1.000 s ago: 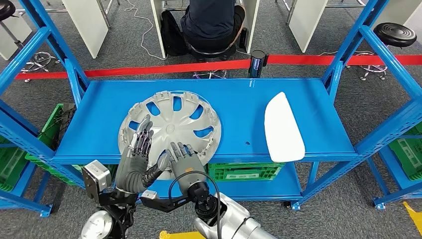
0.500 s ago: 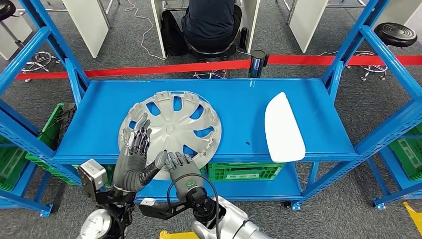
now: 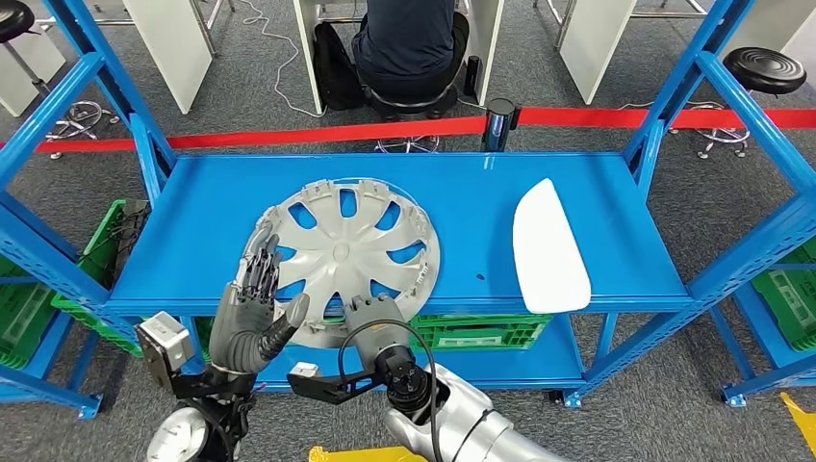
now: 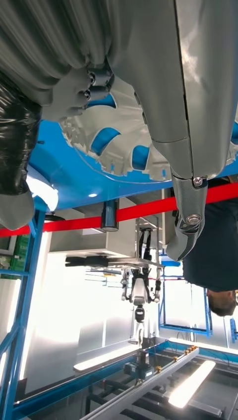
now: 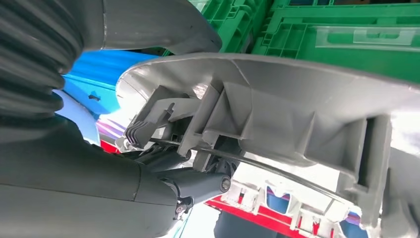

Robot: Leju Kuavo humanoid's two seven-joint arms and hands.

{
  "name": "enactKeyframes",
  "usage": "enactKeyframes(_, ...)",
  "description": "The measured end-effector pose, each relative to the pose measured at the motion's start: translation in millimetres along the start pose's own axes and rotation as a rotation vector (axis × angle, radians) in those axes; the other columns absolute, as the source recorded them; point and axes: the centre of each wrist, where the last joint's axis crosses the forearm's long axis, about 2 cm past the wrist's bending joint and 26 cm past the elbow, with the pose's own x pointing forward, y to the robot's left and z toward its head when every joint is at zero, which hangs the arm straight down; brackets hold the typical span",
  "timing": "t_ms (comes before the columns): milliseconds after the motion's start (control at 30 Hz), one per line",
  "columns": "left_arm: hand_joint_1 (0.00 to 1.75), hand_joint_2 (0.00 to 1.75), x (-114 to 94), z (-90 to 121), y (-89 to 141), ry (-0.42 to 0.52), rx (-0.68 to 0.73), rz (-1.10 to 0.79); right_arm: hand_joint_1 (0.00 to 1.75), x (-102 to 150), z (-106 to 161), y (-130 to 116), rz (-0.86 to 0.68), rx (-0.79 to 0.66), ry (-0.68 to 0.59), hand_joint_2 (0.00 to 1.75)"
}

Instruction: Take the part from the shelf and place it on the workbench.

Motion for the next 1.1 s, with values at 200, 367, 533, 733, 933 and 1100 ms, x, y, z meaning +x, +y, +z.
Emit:
enactKeyframes(200,0.00,1.75,0,1,0,-0.001,0.005,0.004,1.75,-2,0,0,0.010,-0.005,0.006,1.75)
enactKeyframes(367,0.00,1.75,-1,2,2,-0.012,0.025,0.012,1.75,-4,1,1,0.042,-0.023,0.022,1.75)
enactKeyframes(533,0.00,1.75,-1,6,3,-0.006,0.045,0.004,1.75,-6,7,2,0.052,-0.072,0.054,1.75)
enactKeyframes(733,0.00,1.75,1,16,5,0.017,0.082,-0.024,1.75,-5,30,-6,-0.008,-0.218,0.084,1.75)
enactKeyframes(933,0.00,1.75,4,26,5,0.028,0.113,-0.043,1.75,-4,62,-32,0.023,-0.396,0.091,1.75)
enactKeyframes(1100,0.00,1.75,5,32,6,0.034,0.132,-0.051,1.75,-10,88,-57,0.100,-0.512,0.079,1.75)
